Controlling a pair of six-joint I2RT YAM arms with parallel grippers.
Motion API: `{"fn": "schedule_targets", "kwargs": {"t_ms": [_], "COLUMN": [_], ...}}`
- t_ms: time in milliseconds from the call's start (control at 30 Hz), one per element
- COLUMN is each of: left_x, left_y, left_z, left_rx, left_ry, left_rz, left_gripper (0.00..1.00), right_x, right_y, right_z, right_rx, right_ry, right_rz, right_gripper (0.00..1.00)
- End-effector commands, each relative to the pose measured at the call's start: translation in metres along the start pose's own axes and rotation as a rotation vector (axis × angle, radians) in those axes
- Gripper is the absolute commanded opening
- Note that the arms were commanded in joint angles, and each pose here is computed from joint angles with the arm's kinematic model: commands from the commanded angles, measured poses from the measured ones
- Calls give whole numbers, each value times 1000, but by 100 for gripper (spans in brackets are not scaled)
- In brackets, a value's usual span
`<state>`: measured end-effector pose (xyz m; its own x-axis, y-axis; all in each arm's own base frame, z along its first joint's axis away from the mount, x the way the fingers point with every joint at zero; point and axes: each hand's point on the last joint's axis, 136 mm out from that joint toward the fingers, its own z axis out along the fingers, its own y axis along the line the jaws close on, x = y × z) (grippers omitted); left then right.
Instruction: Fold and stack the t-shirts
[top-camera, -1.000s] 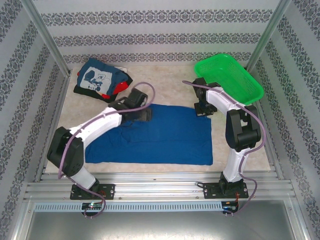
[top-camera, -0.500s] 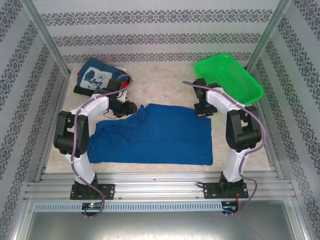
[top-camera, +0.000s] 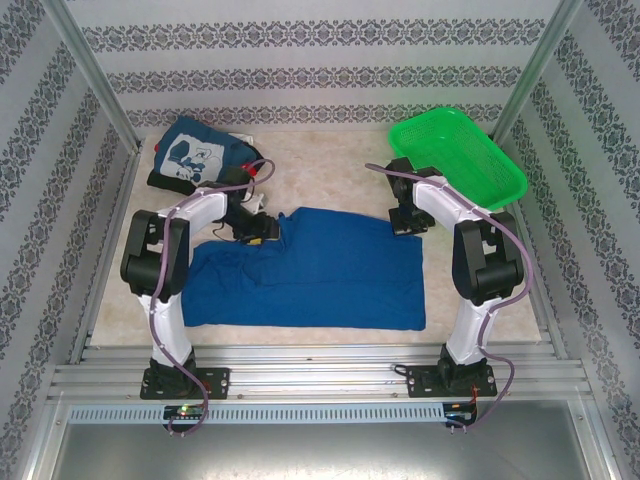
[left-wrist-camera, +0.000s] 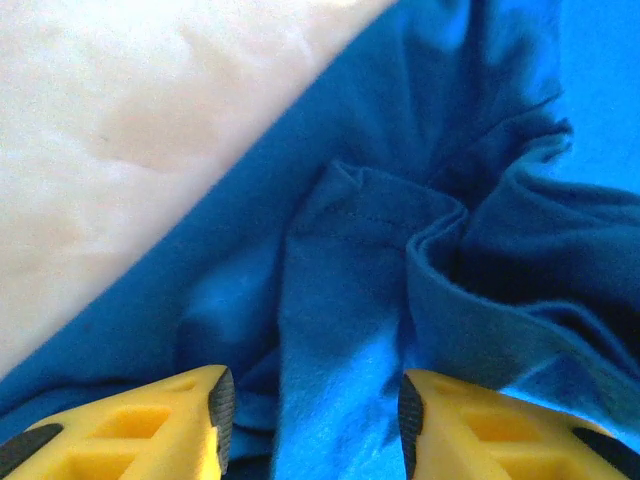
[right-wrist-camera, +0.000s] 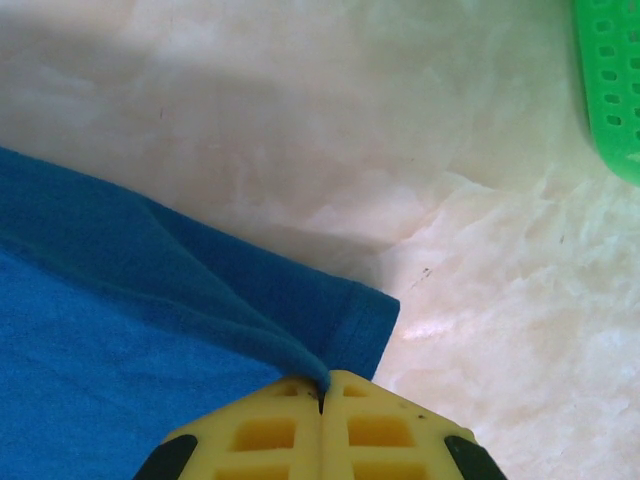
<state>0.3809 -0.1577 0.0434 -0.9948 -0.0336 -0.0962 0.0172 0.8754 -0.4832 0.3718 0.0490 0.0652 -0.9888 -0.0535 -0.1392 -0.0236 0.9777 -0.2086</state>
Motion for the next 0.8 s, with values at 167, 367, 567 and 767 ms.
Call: {"fn": "schedule_targets", "kwargs": {"t_ms": [167,367,567,767], "left_x": [13,14,-3,-21], "left_y": [-10,-6,-9,-17], "left_z": [14,16,5,-2], "left_rx": [31,2,-21,-9], "left_ry": [69,56,-16,-87], "left_rz": [48,54,54,30], "left_gripper": [44,24,28,43], "right_x": [5,2,4,4], "right_y": [-6,-5,-5,-5], "right_z": [-5,-6,-6,-6], "right_rx": [5,0,2,3], "right_ry": [-1,-5,-3,-2], "right_rz": [13,17,16,16], "right_gripper": [0,0,0,0]}}
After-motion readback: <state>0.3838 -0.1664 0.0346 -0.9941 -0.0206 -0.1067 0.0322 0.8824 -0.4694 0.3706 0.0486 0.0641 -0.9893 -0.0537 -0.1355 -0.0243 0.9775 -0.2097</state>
